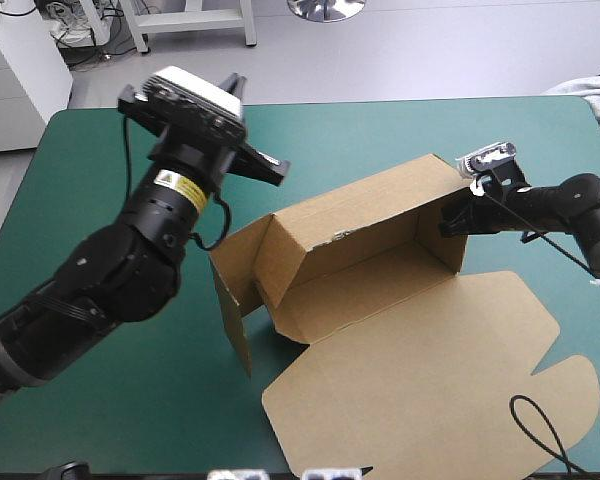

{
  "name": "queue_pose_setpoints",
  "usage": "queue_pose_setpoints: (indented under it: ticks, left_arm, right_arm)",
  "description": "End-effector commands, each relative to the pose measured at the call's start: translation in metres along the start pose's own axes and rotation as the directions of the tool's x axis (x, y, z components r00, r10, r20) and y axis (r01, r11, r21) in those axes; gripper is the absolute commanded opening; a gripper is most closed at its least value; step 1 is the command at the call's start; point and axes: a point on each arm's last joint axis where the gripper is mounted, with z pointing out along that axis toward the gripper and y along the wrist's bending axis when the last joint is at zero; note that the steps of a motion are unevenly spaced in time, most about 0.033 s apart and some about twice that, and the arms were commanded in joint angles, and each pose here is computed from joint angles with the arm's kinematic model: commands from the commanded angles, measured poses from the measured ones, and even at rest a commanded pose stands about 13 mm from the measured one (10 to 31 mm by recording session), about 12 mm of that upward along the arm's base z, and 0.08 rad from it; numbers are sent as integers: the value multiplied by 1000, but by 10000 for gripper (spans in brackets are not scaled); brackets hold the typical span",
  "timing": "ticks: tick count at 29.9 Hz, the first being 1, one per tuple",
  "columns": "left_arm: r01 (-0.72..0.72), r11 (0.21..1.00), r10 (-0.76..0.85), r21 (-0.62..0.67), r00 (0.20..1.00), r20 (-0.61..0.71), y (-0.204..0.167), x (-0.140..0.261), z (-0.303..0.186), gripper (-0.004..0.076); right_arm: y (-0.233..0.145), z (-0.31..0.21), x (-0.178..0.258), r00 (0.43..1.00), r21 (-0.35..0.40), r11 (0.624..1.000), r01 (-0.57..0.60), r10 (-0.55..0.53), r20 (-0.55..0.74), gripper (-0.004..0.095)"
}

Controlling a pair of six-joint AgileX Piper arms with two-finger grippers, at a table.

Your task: Fold the box

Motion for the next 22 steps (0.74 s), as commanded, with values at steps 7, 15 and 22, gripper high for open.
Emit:
queue_pose_setpoints:
  ticks: [7,15,22]
  left_arm:
    - [141,983,-159,-121,976,-149,76,23,-2,-4]
    - [179,944,-268,-278,906,-328,123,60,-3,-4]
    - [170,916,-318,-364,859,-400,148,78,-11,-4]
  right_arm:
    - [21,-29,-45,999,23,1000,4,-5,52,1]
    - [62,-42,-84,997,35,997,-71,70,43,1]
    - [86,-63,-109,995,45,994,-101,101,7,1]
